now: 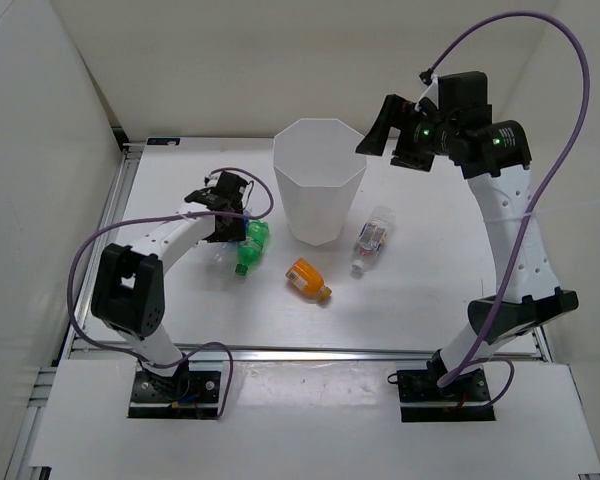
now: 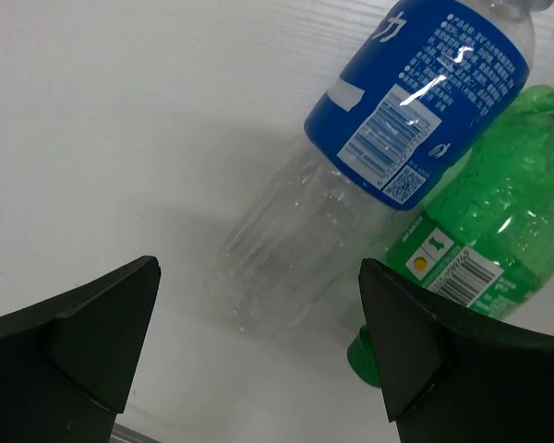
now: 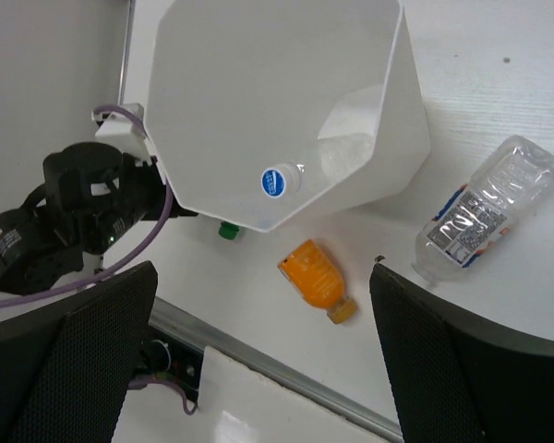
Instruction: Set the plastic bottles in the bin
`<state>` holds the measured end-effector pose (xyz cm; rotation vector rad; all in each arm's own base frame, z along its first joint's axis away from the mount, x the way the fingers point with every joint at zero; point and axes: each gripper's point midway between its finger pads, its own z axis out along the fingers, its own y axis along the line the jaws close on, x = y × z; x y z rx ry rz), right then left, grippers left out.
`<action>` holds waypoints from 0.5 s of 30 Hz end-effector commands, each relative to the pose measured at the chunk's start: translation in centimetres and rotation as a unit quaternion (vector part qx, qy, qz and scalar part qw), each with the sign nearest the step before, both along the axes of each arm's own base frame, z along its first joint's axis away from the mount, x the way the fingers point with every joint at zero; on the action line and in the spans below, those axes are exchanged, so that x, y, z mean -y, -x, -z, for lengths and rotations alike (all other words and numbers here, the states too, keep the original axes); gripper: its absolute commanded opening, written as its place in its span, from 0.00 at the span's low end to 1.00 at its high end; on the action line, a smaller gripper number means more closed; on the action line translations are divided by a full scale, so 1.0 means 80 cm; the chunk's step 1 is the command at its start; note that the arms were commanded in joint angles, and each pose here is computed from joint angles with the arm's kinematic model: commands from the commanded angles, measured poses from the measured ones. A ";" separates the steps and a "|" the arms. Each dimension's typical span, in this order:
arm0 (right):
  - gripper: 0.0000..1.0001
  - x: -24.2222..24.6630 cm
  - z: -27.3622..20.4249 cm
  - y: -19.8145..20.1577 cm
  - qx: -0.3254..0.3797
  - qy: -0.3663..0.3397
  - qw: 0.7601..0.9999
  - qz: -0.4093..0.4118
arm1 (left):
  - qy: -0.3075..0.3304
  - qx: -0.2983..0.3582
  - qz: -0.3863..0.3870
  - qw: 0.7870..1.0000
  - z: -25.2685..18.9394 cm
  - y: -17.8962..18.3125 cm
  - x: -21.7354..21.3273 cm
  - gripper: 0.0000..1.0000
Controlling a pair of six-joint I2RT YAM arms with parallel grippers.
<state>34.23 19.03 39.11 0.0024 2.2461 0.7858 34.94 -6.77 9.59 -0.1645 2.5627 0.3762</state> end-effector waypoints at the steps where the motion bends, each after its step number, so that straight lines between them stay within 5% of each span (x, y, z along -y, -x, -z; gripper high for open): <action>1: 0.99 0.008 -0.001 0.020 0.000 0.022 1.000 -0.016 | 0.008 0.053 0.005 0.999 -0.027 -0.035 0.007 1.00; 15: 0.99 0.017 0.001 0.041 -0.017 0.039 0.999 -0.025 | 0.059 -0.043 0.029 0.997 0.069 -0.042 0.027 0.97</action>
